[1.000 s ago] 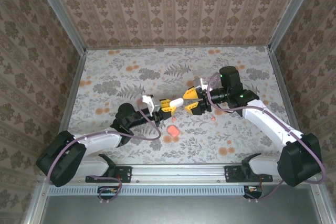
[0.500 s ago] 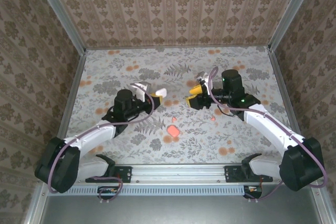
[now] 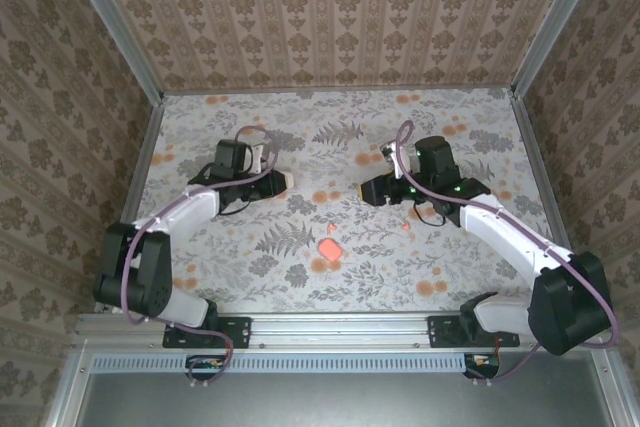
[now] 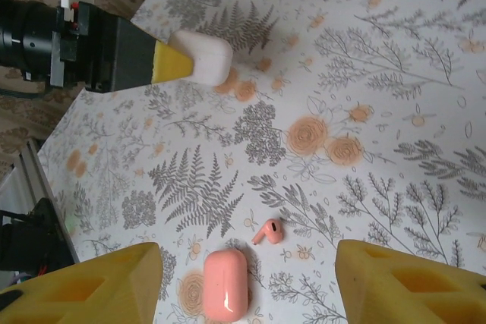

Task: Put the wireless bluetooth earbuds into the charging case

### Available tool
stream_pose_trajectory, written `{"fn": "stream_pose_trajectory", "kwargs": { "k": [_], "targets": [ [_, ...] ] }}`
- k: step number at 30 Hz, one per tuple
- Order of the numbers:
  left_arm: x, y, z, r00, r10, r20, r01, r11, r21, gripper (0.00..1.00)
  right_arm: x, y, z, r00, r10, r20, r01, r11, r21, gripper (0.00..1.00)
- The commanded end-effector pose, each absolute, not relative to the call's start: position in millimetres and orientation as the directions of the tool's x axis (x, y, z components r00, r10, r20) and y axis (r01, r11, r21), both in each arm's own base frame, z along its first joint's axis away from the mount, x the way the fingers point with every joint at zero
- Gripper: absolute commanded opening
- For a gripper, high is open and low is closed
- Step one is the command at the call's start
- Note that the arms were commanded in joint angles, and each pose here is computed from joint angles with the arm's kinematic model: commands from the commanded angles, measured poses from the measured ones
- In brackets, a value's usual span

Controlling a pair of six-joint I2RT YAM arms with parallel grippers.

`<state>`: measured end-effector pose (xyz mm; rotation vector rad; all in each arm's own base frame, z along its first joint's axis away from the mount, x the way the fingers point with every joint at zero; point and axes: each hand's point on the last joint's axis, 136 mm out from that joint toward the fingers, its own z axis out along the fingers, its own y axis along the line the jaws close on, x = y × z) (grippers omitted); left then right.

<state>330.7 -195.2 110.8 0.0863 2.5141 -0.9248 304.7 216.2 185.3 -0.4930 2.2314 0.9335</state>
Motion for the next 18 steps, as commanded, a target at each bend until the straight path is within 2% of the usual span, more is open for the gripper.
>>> {"fn": "stream_pose_trajectory", "kwargs": {
  "k": [1, 10, 18],
  "targets": [
    [322.8, -196.1, 104.3, -0.943, -0.064, -0.325, 0.166, 0.758, -0.630, 0.14, 306.2, 218.9, 186.2, -0.738, -0.070, -0.671, -0.521, 0.692, 0.500, 0.64],
    [336.7, -191.7, 86.2, -0.983, -0.080, -0.163, 0.058, 0.709, -0.702, 0.15, 304.8, 224.7, 179.6, -0.753, -0.085, -0.653, -0.515, 0.694, 0.504, 0.64],
    [347.8, -182.0, 72.2, -0.991, -0.098, -0.088, -0.009, 0.718, -0.696, 0.17, 305.1, 227.5, 175.8, -0.759, -0.092, -0.644, -0.513, 0.694, 0.505, 0.64]
  ]
}}
